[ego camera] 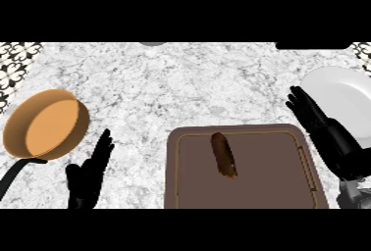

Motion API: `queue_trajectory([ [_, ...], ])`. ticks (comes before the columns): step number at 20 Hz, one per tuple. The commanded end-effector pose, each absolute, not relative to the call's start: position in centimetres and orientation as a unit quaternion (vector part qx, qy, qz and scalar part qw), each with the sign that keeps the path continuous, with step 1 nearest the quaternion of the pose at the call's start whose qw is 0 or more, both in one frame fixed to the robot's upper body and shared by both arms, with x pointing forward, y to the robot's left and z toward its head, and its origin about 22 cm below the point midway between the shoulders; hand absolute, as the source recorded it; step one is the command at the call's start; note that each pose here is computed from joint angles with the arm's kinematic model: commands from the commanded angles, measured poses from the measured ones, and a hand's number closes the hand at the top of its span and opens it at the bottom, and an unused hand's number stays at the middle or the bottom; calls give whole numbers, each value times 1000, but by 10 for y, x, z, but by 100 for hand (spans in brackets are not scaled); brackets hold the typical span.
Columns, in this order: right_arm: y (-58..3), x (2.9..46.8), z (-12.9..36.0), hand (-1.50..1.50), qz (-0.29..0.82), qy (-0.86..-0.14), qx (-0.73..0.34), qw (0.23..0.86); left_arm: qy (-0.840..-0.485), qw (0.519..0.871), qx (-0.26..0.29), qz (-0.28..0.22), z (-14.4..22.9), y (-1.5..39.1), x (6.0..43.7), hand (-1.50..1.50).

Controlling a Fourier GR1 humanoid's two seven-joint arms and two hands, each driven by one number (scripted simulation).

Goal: Pick the sweet potato from the tray and place it in the plate

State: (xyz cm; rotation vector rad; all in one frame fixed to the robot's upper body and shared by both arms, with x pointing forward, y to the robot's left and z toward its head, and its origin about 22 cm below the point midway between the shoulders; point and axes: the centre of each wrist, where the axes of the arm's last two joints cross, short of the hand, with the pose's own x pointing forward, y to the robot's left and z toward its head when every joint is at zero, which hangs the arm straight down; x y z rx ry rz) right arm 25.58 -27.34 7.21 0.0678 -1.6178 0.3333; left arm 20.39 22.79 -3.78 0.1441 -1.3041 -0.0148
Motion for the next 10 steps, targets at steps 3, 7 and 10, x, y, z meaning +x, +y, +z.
queue_trajectory([
  [3,-196,264,84,150,291,-683,78,666,-606,788,107,-23,-22,241,224,0],
  [7,-207,281,139,150,512,-672,-88,529,-608,787,101,-40,-21,239,229,0],
  [10,-203,281,167,150,614,-647,-211,400,-604,790,99,-42,-19,237,235,0],
])
